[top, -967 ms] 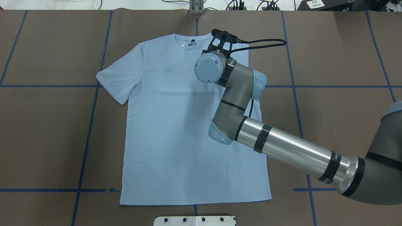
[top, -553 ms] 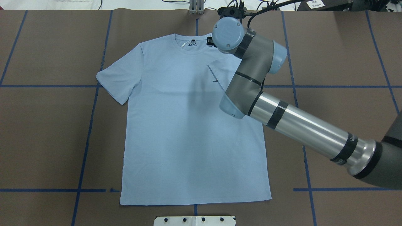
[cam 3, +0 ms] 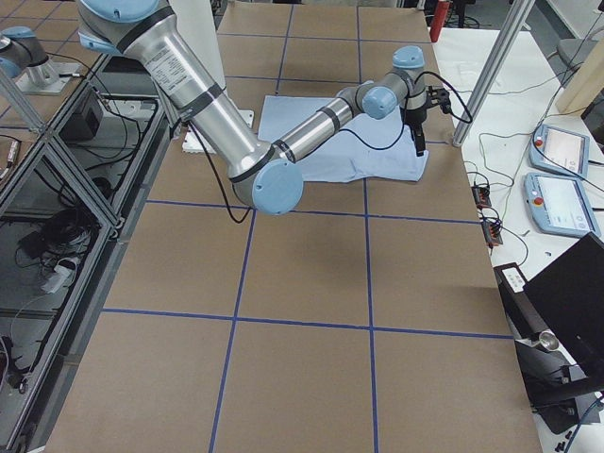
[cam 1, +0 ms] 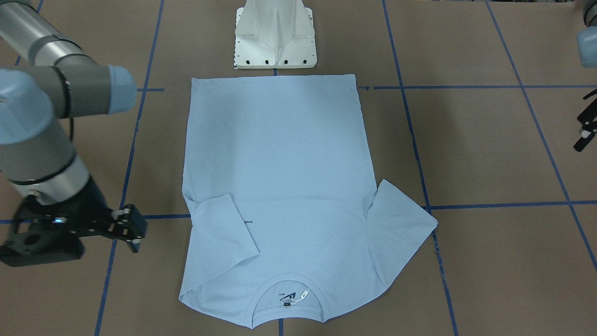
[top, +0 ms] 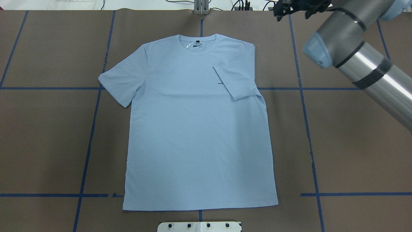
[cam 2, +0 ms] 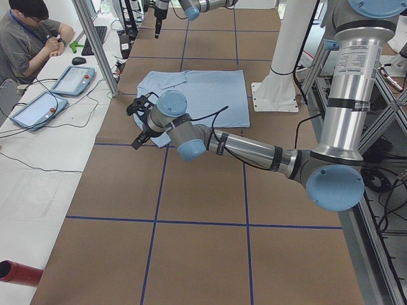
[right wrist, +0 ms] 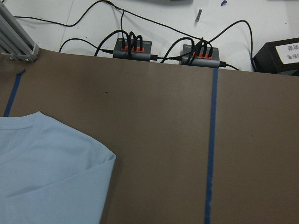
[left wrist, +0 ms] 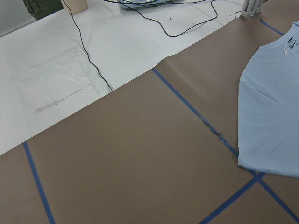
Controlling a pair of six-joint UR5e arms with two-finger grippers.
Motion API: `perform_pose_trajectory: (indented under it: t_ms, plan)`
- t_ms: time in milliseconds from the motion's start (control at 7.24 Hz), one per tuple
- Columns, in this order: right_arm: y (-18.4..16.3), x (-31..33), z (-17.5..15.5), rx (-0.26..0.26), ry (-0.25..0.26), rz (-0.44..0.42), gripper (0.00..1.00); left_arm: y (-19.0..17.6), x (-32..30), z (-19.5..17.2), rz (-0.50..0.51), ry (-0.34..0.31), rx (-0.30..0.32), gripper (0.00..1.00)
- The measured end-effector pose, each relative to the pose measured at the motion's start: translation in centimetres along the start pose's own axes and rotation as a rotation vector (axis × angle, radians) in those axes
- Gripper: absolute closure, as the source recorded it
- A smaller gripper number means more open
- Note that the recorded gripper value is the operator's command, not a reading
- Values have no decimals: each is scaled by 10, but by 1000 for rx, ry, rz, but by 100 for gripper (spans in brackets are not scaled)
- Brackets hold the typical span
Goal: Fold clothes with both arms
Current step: 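Fold the other sleeve inward with the left gripper while the right arm withdraws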
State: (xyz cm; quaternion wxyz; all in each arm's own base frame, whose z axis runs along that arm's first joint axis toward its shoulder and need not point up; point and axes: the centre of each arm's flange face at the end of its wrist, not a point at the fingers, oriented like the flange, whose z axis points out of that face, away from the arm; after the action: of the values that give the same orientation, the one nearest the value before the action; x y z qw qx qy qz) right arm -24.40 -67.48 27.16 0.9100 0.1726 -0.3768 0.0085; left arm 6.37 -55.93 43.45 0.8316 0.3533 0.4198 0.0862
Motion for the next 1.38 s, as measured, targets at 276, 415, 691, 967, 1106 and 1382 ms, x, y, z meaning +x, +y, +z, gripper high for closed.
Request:
perform_pose_trajectory:
  t_ms: [276,415,691,967,1106,1382]
  plan:
    - [21,106,-48,-21,-73,-61,0,-13,87,88,-268,-29,12,37]
    - [31,129,-55,-20,-78,-67,0,-11,118,131,-363,-47,14,37]
    - [38,142,-59,-17,-77,-65,0,10,141,200,-440,-85,47,37]
    - [41,145,-58,-19,-75,-61,0,44,148,241,-459,-89,62,38]
    - [41,146,-57,-19,-74,-60,0,57,159,253,-470,-92,62,39]
    - [41,147,-57,-17,-69,-59,0,73,170,266,-479,-101,53,44]
